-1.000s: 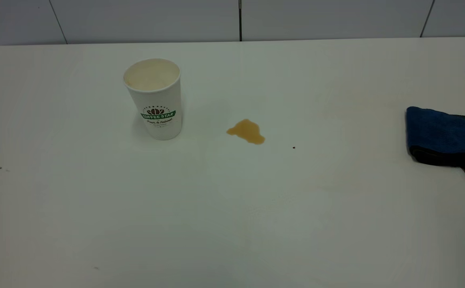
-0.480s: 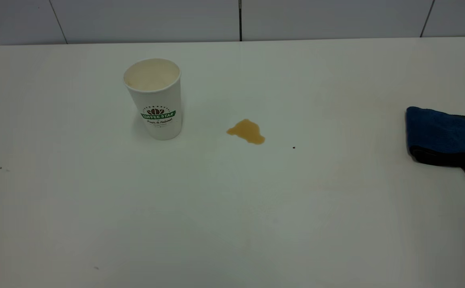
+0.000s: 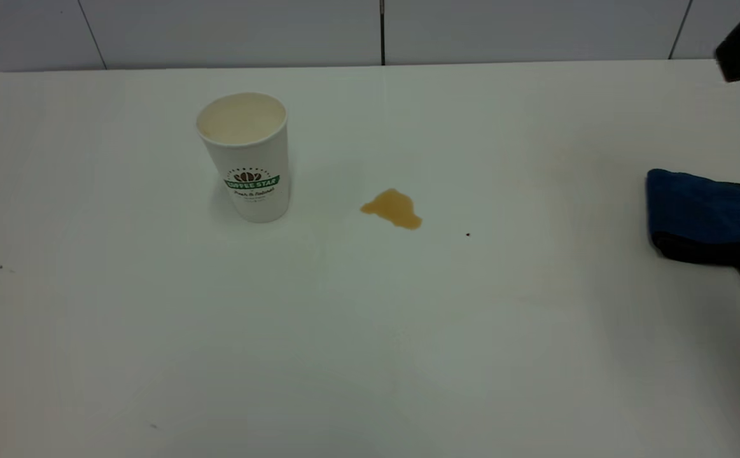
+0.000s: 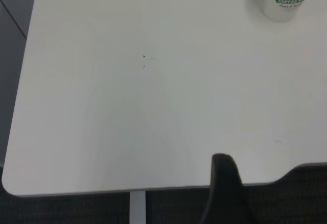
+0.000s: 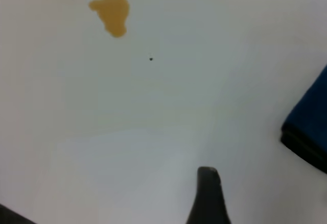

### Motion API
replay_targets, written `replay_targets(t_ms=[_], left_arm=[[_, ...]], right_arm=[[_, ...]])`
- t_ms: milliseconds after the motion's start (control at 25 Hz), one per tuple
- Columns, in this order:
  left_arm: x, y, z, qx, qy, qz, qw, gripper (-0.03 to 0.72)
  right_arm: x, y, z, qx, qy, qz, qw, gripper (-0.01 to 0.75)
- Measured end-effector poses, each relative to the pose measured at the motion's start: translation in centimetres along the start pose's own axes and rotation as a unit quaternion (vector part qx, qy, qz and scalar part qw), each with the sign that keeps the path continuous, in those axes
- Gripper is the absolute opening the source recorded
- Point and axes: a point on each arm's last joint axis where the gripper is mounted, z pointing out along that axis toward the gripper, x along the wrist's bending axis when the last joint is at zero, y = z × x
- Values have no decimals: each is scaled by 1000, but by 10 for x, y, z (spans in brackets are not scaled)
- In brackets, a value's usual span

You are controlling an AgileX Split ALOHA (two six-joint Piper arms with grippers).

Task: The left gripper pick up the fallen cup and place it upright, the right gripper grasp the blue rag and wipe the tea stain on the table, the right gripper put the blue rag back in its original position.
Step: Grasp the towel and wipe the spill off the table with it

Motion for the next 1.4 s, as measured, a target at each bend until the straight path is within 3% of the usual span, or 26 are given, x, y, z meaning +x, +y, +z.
replay_targets(t_ms=[240, 600, 800, 1240, 1320, 1400], left_arm=[[0, 0, 0, 0, 0, 0, 1000, 521], [0, 0, 0, 0, 0, 0, 1000, 521], [0, 0, 0, 0, 0, 0, 1000, 521], [0, 0, 0, 0, 0, 0, 1000, 521], [0, 0, 0, 0, 0, 0, 1000, 521], [0, 0, 0, 0, 0, 0, 1000, 521]], right_arm=[[-30, 2, 80, 61, -20, 0, 998, 609], [-95, -21, 164, 85, -89, 43, 991, 597], [-121, -28, 189, 71, -130, 55, 987, 593], [-125, -58, 225, 102, -131, 80, 983, 591], [-126, -57, 226, 97, -135, 93, 982, 559], [-123, -56, 227, 96, -134, 95, 982, 442]])
